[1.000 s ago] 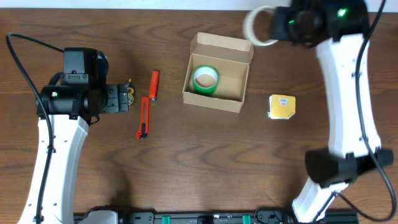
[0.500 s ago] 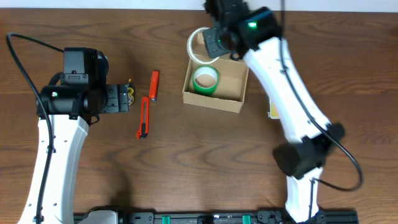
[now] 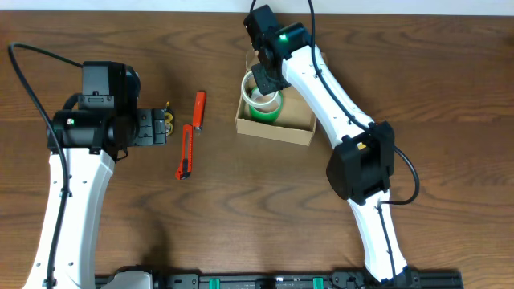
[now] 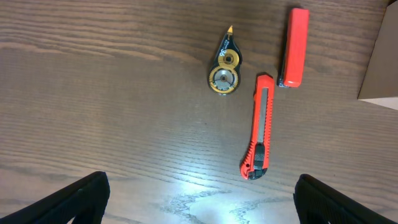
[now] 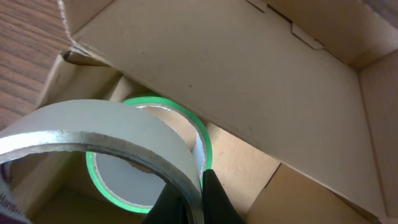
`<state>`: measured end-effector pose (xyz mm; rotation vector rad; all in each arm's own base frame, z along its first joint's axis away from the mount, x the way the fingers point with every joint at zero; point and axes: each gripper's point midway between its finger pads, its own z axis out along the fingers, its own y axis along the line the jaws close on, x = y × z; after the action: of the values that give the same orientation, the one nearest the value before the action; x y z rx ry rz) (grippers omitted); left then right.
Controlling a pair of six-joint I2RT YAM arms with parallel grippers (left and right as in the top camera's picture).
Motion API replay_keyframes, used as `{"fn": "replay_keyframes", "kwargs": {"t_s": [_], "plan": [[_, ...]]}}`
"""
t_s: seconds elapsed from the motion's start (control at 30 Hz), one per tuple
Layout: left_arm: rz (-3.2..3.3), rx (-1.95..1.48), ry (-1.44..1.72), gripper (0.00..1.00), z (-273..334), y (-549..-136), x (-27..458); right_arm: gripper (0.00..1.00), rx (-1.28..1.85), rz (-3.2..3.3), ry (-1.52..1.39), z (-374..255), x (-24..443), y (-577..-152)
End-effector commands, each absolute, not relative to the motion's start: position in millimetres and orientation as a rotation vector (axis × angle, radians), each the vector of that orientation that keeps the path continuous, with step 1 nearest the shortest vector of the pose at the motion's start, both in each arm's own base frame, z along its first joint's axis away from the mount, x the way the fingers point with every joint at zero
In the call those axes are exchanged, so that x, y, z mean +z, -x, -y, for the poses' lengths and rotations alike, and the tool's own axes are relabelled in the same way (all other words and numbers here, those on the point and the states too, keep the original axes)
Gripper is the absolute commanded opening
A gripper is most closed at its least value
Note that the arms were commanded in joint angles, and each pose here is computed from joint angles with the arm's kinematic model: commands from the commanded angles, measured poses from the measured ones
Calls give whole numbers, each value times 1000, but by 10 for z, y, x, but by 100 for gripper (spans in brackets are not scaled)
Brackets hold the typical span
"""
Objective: Pack container
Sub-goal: 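Carry the beige tape roll into the box beside the green roll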
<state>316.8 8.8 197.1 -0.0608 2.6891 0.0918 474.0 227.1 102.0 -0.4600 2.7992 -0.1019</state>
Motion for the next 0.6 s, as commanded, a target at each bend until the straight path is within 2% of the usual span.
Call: {"fn": "replay_keyframes", "kwargs": {"t_s": [0.0,0.57], "plan": [[-2673,103,60,95,-112,-3199,2038,1,-120,-2799,435,-2229,1014,-4763],[-2673,103,60,95,-112,-3199,2038,1,-183,-2863,439,-2039,940,-4665]]}}
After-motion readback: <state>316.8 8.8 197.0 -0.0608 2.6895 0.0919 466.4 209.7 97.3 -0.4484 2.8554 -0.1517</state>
